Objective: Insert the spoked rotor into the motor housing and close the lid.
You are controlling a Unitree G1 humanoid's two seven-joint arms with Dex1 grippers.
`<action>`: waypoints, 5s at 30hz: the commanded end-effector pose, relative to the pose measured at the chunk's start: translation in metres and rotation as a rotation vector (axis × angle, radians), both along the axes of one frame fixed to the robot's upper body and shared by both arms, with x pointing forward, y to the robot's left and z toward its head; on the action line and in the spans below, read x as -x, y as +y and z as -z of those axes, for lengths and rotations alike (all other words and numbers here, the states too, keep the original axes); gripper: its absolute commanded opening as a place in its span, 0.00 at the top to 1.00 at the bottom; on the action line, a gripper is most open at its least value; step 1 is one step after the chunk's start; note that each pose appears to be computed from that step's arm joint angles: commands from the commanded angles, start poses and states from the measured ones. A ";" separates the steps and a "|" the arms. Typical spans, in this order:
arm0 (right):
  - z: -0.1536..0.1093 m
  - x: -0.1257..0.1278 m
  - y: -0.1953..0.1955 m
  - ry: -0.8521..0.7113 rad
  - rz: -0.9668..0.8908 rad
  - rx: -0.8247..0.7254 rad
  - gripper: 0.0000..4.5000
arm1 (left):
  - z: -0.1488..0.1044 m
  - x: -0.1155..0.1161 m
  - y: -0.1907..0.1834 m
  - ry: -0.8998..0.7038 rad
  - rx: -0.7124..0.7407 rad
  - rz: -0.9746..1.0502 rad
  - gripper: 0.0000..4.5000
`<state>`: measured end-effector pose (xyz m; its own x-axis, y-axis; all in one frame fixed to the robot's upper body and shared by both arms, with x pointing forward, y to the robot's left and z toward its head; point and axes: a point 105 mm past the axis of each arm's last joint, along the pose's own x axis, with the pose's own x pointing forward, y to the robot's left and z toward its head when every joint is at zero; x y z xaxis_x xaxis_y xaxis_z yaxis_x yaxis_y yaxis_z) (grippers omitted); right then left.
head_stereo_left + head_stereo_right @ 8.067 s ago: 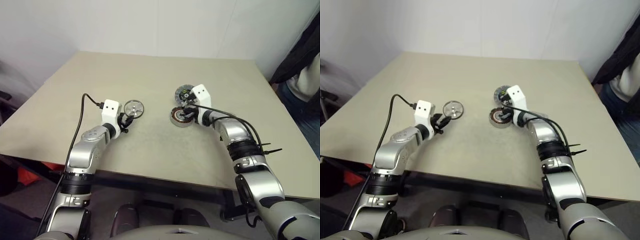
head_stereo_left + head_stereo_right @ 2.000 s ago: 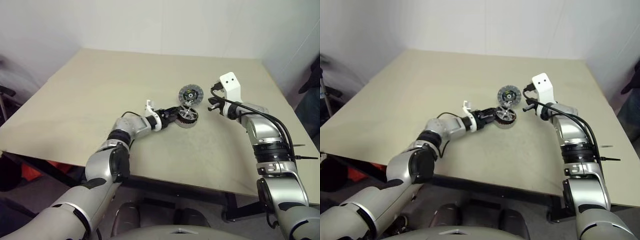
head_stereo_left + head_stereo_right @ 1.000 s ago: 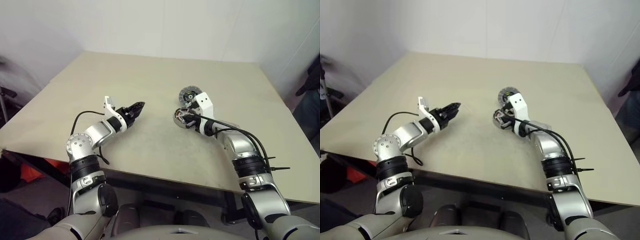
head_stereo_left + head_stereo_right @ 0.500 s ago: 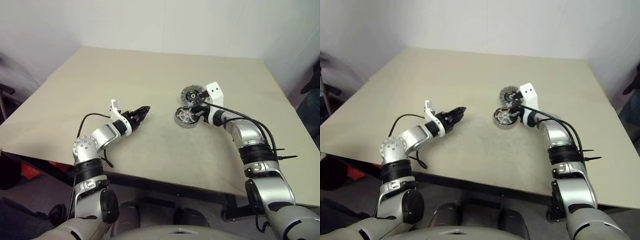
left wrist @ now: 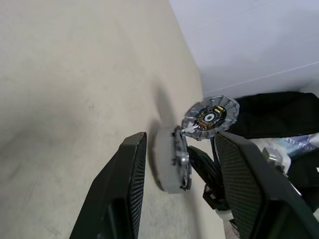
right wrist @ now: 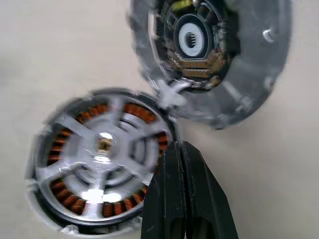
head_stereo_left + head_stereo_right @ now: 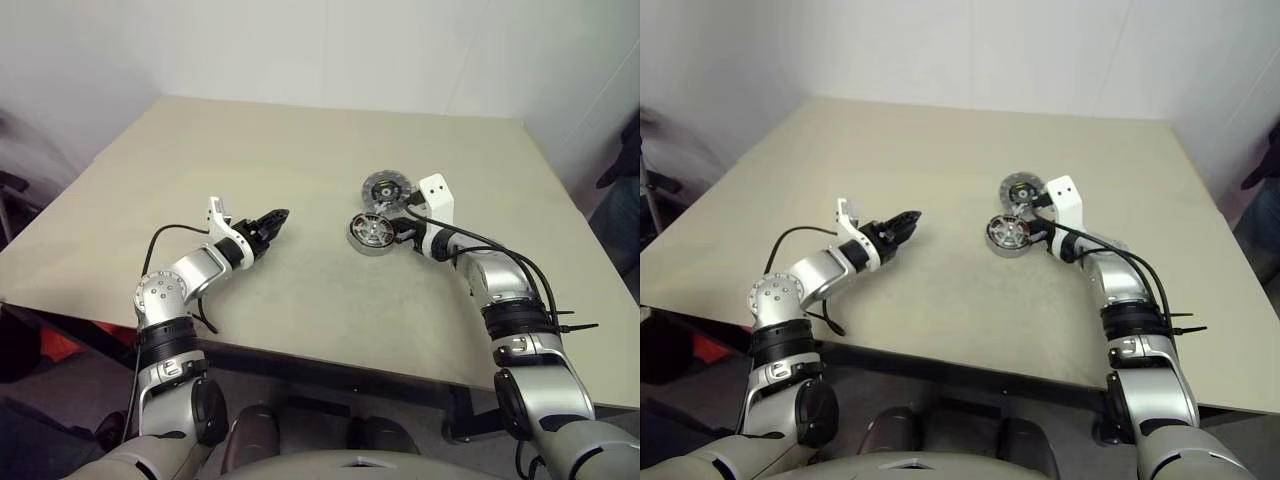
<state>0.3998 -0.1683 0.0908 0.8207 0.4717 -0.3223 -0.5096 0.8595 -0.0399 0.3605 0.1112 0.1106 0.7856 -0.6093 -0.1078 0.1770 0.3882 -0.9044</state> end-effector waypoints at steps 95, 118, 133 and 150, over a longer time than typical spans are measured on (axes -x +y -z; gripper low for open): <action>-0.030 -0.002 0.052 0.044 -0.926 0.669 0.99 | 0.004 0.010 -0.002 -0.031 0.052 -0.104 0.48; -0.036 0.067 0.145 0.544 -0.653 0.114 0.99 | 0.007 0.011 0.025 -0.030 0.031 -0.184 0.48; -0.052 0.073 0.164 0.472 -0.688 0.030 0.66 | -0.002 0.005 0.048 -0.051 0.016 -0.237 0.48; -0.152 -0.014 0.071 0.040 -0.275 -0.062 0.66 | -0.004 0.006 0.018 -0.073 0.012 -0.094 0.48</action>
